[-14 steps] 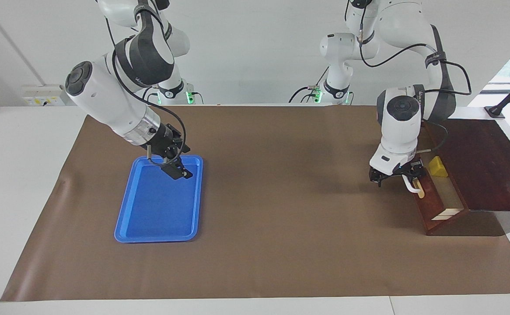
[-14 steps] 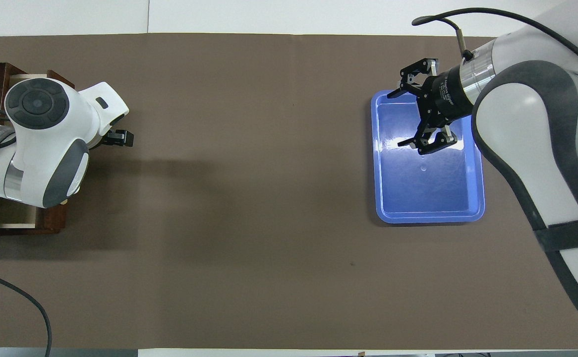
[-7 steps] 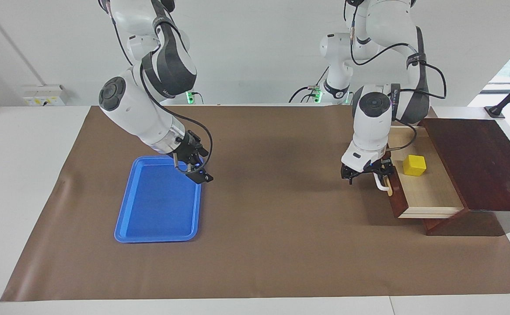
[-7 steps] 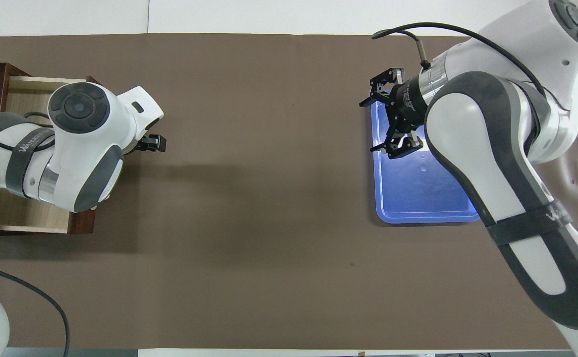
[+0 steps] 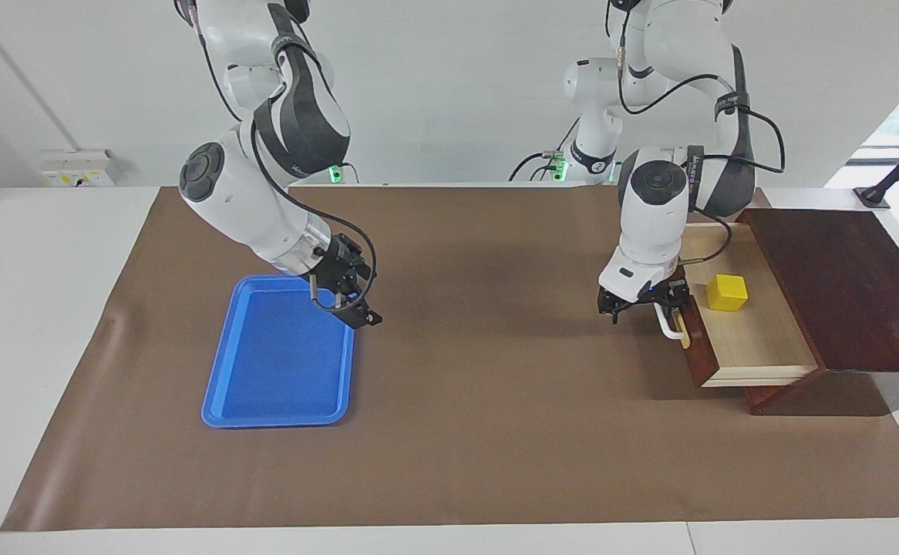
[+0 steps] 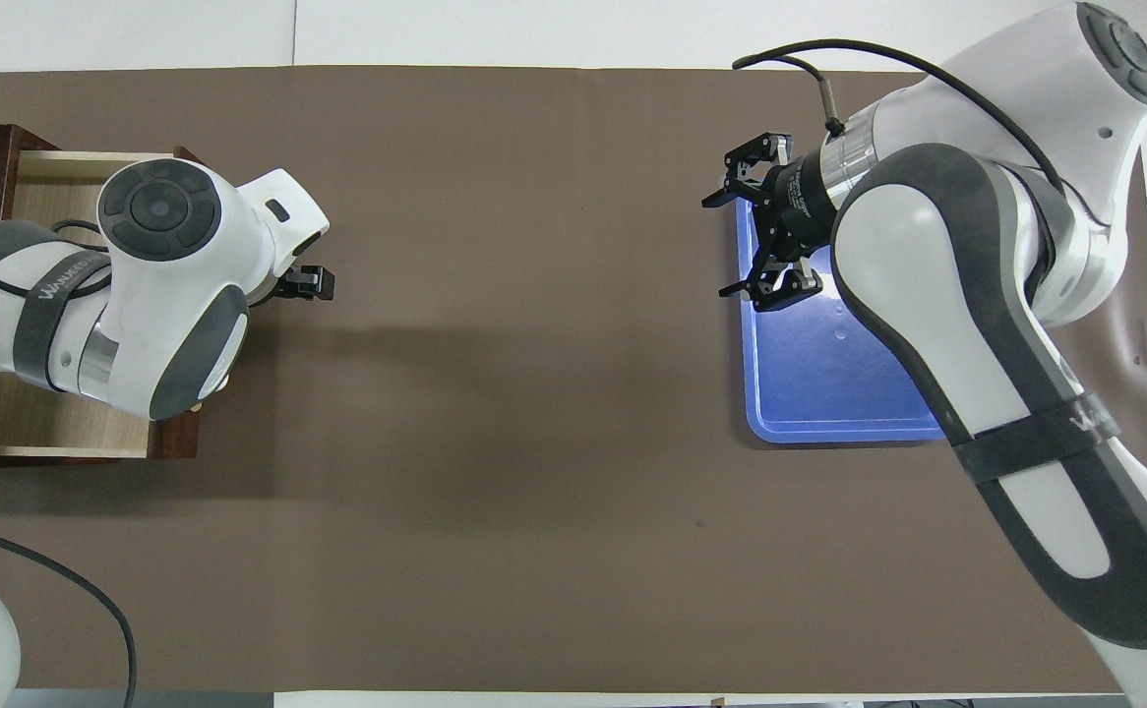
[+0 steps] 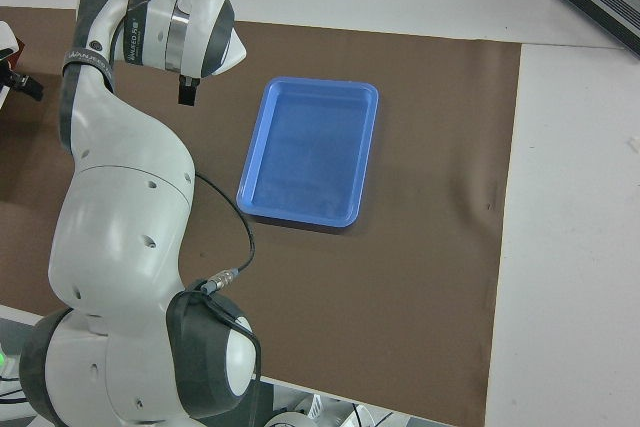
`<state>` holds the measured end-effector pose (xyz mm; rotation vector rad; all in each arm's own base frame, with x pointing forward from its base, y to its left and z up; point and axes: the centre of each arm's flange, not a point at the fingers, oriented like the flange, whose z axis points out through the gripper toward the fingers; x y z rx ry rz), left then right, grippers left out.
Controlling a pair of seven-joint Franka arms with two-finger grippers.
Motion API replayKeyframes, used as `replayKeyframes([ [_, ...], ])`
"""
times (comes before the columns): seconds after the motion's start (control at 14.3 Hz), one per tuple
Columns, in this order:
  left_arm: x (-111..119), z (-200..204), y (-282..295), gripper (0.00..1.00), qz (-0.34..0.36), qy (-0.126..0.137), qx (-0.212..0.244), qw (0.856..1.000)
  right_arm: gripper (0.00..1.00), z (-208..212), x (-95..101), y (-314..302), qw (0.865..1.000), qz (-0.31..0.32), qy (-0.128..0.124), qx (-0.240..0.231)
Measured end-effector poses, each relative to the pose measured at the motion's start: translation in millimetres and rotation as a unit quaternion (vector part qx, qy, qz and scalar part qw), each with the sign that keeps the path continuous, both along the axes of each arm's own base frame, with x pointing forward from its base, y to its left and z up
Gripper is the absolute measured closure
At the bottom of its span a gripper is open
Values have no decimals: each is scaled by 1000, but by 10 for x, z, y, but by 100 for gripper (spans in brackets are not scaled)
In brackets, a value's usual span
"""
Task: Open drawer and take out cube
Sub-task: 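Pull the drawer open with the left gripper while the right gripper rises, then release the handle and lower the left gripper to the yellow cube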
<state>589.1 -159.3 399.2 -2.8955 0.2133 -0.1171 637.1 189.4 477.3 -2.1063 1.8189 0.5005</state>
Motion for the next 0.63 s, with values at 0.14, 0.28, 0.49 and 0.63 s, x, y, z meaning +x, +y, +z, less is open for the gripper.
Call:
replayKeyframes([
  [0.14, 35, 103, -28, 0, 10, 10, -2, 1000, 4, -28, -43, 160, 1000, 0, 4, -1],
  [0.28, 119, 335, -93, 0, 27, 21, -17, 999, 4, -54, -81, 290, 1000, 0, 8, -2],
  [0.49, 191, 705, -100, 0, 78, 35, -42, 995, 4, -80, -91, 361, 1000, 3, 6, -2],
  [0.63, 234, 988, -37, 0, 139, 28, -47, 989, 4, -85, -88, 357, 1000, 2, 6, -3],
])
